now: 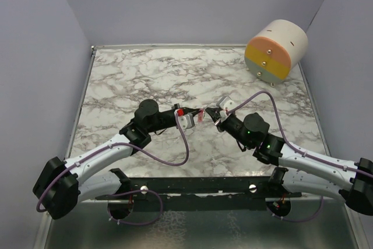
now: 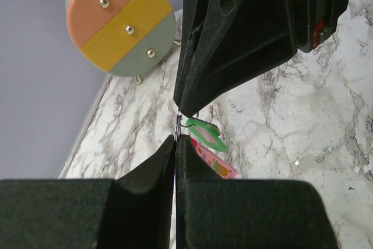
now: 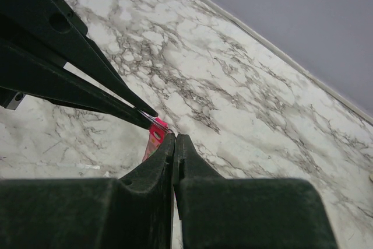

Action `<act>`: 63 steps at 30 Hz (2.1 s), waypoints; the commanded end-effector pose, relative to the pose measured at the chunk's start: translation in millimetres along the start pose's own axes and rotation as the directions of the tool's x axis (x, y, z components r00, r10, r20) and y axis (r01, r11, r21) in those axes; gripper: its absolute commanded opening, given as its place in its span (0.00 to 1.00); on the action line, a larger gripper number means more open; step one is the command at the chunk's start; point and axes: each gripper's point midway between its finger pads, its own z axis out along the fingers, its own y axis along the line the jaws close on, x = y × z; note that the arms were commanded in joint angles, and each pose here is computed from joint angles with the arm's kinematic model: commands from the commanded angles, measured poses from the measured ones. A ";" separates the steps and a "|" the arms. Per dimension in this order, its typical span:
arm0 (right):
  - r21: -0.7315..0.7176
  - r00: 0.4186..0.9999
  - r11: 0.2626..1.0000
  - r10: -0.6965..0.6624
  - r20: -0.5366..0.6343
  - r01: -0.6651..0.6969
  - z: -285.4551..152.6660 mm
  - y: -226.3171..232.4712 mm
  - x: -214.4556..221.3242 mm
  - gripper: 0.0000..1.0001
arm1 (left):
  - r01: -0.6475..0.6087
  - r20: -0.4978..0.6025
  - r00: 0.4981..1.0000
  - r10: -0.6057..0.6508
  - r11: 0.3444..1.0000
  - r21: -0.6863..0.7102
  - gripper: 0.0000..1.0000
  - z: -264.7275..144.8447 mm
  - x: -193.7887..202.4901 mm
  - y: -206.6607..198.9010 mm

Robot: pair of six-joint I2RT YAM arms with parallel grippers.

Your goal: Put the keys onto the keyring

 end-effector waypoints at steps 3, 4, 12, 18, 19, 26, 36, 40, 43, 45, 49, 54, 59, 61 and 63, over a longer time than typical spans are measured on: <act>0.055 1.000 0.998 -0.009 0.008 0.009 -3.2 -11.0 -1.4 0.01 | -0.033 0.039 0.999 0.035 0.998 -0.046 0.00 -5.2 -14.7 10.0; 0.055 1.000 0.998 -0.010 0.005 0.009 -3.3 -10.9 -0.5 0.01 | -0.031 0.039 0.999 0.033 0.998 -0.046 0.00 -5.1 -14.5 9.8; 0.061 1.000 0.998 -0.006 0.004 0.006 -3.4 -12.1 -0.6 0.01 | -0.024 0.045 0.999 0.026 0.998 -0.050 0.00 -6.0 -17.3 10.5; 0.062 1.000 0.998 0.004 0.003 -0.005 -0.4 -11.1 -0.6 0.01 | -0.025 0.057 0.998 0.027 0.999 -0.044 0.00 -6.6 -20.9 9.7; 0.060 1.000 0.998 0.006 0.002 -0.006 0.4 -10.5 -0.7 0.01 | -0.023 0.055 0.998 0.025 0.999 -0.044 0.00 -6.5 -20.4 10.0; 0.171 0.999 0.985 0.041 -0.012 -0.038 1.3 -27.7 1.6 0.53 | -0.014 0.055 0.998 0.015 0.999 -0.031 0.00 -4.1 -19.2 8.0; 0.244 0.999 0.969 0.046 -0.006 -0.043 -10.2 -42.5 2.5 0.55 | -0.013 0.059 0.998 0.015 0.999 -0.033 0.00 -3.9 -21.1 9.1; 0.218 0.999 0.975 0.050 0.011 -0.051 -12.5 -38.5 0.7 0.52 | -0.005 0.058 0.998 0.007 0.999 -0.034 0.00 -3.2 -21.1 9.7; 0.169 0.998 0.984 0.051 0.029 -0.055 -12.1 -30.3 -1.6 0.49 | 0.008 0.061 0.998 -0.006 0.999 -0.034 0.00 -2.3 -22.5 10.4; 0.131 0.998 0.990 0.053 0.043 -0.058 -11.6 -23.3 -2.3 0.47 | 0.014 0.067 0.998 -0.012 0.999 -0.029 0.00 -1.9 -24.4 9.9; 0.068 0.996 0.996 0.051 0.072 -0.056 -9.0 -11.4 -3.4 0.45 | 0.023 0.080 0.997 -0.022 1.000 -0.013 0.00 -1.1 -28.1 8.2; 0.006 0.994 0.998 0.056 0.097 -0.057 -4.3 0.6 -6.5 0.44 | 0.068 0.060 0.996 -0.067 0.998 -0.012 0.00 2.9 -26.5 10.9; -0.025 0.993 0.998 0.063 0.100 -0.061 -1.4 7.4 -5.3 0.44 | 0.127 -0.019 0.992 -0.127 0.992 -0.001 0.00 11.1 -13.8 13.4; -0.038 0.993 0.997 0.068 0.097 -0.065 -0.4 10.4 -4.0 0.44 | 0.140 -0.040 0.989 -0.140 0.990 -0.005 0.00 13.2 -10.1 15.0; -0.040 0.993 0.997 0.068 0.092 -0.064 0.3 11.1 -2.1 0.44 | 0.146 -0.053 0.988 -0.147 0.989 -0.011 0.00 14.4 -8.6 17.1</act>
